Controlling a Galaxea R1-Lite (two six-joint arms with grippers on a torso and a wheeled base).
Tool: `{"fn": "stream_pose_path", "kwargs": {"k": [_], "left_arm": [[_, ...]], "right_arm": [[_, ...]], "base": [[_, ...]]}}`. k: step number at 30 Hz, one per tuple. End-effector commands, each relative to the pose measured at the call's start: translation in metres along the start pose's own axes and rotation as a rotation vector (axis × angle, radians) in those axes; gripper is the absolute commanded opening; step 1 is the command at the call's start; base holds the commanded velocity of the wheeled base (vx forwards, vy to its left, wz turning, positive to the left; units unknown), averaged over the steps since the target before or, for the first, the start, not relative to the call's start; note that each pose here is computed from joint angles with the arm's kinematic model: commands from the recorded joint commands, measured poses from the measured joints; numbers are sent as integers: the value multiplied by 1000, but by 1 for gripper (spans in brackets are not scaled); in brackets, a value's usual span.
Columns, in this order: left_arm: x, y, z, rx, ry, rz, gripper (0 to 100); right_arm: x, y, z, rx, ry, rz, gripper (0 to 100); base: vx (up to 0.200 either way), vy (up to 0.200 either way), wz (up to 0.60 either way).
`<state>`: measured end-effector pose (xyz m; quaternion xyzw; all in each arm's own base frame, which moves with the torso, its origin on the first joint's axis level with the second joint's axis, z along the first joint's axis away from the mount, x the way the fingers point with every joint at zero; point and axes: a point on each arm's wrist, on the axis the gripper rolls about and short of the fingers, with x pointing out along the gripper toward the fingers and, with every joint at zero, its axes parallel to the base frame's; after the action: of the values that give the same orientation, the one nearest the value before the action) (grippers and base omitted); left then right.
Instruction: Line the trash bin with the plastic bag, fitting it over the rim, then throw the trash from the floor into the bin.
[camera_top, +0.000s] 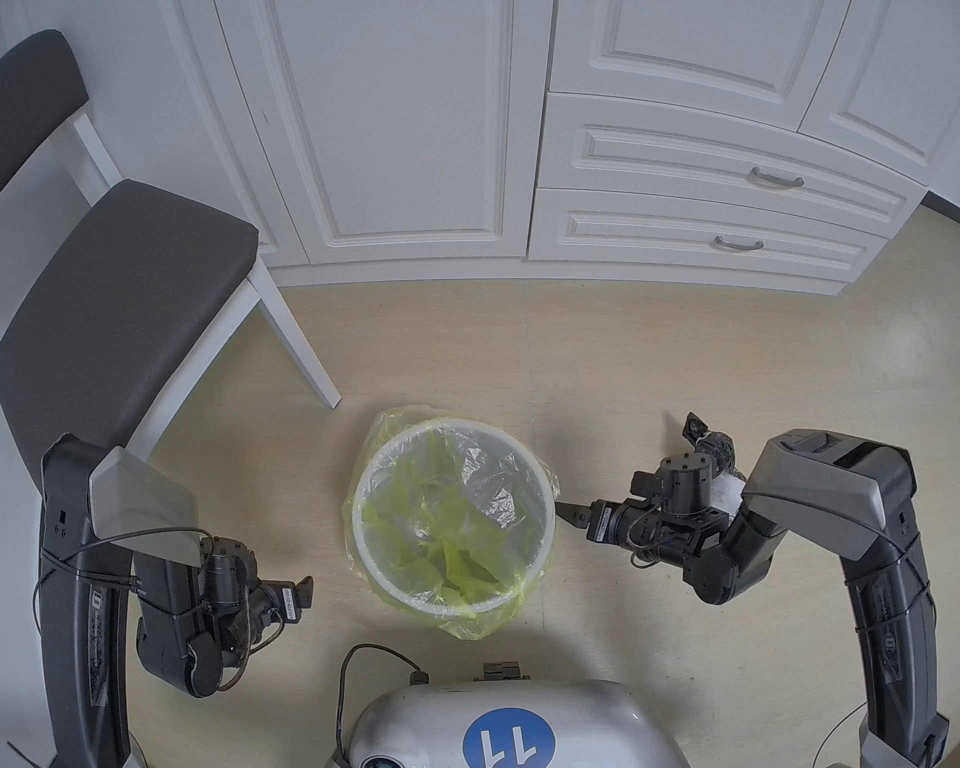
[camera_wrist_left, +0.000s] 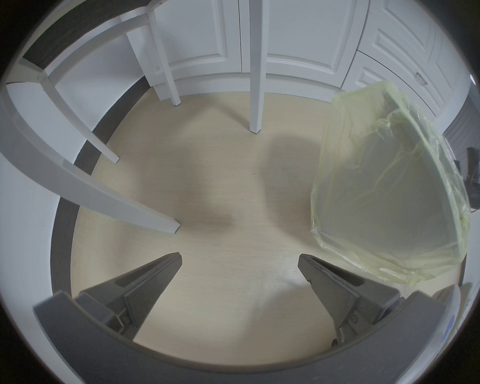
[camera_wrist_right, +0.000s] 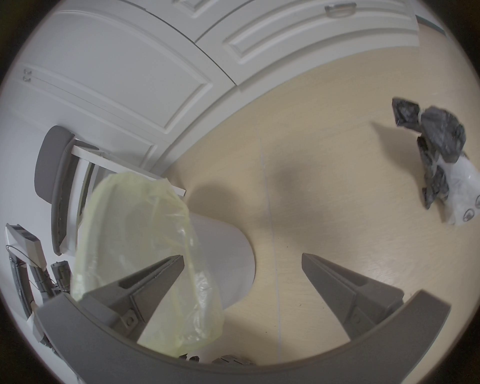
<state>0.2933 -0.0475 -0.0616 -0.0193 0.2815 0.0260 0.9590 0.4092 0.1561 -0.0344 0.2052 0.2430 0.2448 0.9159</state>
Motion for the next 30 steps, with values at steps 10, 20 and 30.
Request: {"fn": "stream_pose_path", "kwargs": {"k": [10,20,30], "left_arm": [[-3,-13,5,-8,-33,-14,100],[10,-21,-4,-76,-17,-48,100],[29,-27,14,-271,-111,-70,100]], "right_arm": [[41,-17,-9,61,121,-48,100],[32,-23,-11,141,122,-84,100],[27,-25,-13,210,66,-177,100]], "base": [[0,0,0],[0,0,0],[0,0,0]]}}
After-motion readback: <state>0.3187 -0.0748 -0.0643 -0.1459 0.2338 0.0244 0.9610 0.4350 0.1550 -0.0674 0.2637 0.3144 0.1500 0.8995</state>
